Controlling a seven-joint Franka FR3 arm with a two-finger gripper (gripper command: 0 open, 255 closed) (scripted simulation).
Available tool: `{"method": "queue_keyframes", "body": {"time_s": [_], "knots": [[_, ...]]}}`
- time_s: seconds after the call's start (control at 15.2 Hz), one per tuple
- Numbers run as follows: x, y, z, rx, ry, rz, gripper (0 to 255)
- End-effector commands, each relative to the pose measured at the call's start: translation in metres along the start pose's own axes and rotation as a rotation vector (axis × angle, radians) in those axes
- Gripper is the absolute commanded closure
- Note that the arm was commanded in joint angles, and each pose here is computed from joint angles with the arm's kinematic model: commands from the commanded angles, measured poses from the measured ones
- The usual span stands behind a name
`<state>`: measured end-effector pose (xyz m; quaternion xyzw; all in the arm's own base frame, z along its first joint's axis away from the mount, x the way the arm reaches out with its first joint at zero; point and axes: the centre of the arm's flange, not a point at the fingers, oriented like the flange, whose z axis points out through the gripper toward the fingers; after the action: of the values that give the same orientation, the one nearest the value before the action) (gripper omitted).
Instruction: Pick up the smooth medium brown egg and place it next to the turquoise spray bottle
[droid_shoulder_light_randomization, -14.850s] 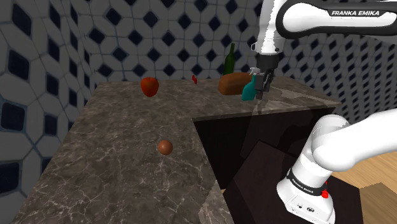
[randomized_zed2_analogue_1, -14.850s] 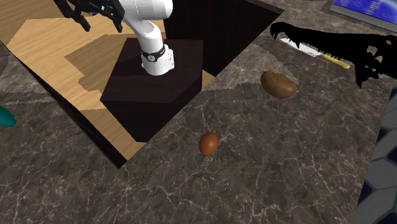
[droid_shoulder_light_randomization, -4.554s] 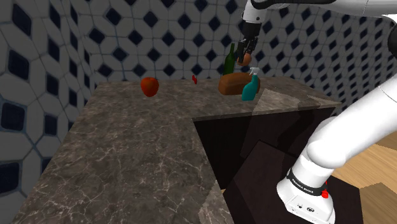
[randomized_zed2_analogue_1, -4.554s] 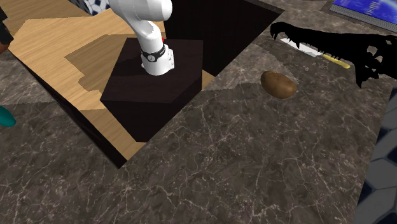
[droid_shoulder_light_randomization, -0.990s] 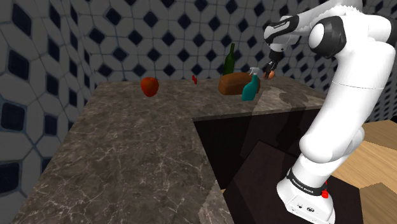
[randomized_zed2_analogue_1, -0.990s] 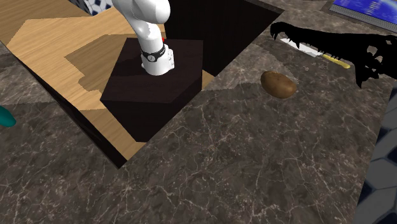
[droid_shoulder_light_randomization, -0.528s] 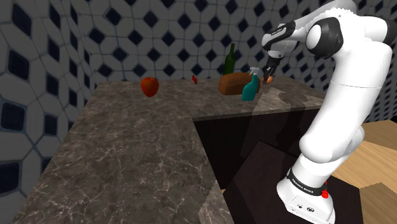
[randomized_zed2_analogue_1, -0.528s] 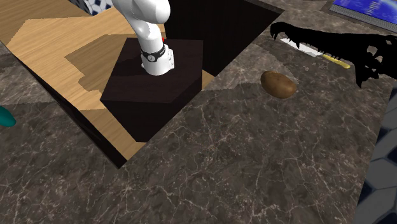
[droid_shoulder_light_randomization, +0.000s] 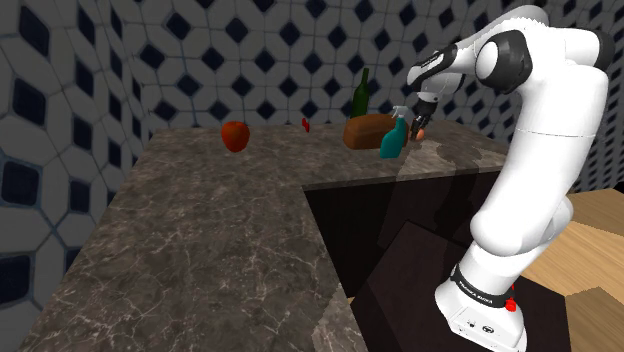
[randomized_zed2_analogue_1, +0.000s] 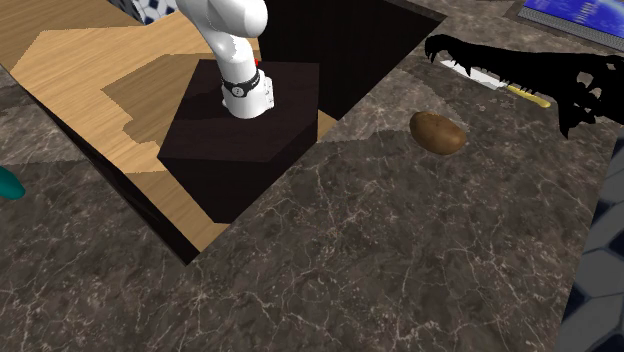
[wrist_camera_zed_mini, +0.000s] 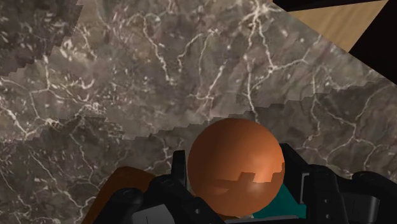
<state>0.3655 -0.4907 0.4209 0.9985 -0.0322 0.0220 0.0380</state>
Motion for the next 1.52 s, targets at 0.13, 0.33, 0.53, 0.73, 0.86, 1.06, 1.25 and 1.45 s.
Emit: {"method": "queue_keyframes", "body": {"time_s": [0.13, 0.33, 0.53, 0.73, 0.86, 1.06, 1.25, 1.45], "knots": [[-0.002, -0.001, 0.02, -0.001, 0.001, 0.0, 255], [-0.003, -0.002, 0.036, -0.001, 0.001, 0.0, 255], [-0.003, -0.003, 0.052, -0.001, 0.001, 0.0, 255], [-0.004, -0.004, 0.068, -0.001, 0.001, 0.0, 255], [-0.005, -0.005, 0.082, -0.001, 0.001, 0.0, 255], [-0.005, -0.005, 0.082, -0.001, 0.001, 0.0, 255], [-0.005, -0.005, 0.082, -0.001, 0.001, 0.0, 255], [-0.005, -0.005, 0.082, -0.001, 0.001, 0.0, 0]]}}
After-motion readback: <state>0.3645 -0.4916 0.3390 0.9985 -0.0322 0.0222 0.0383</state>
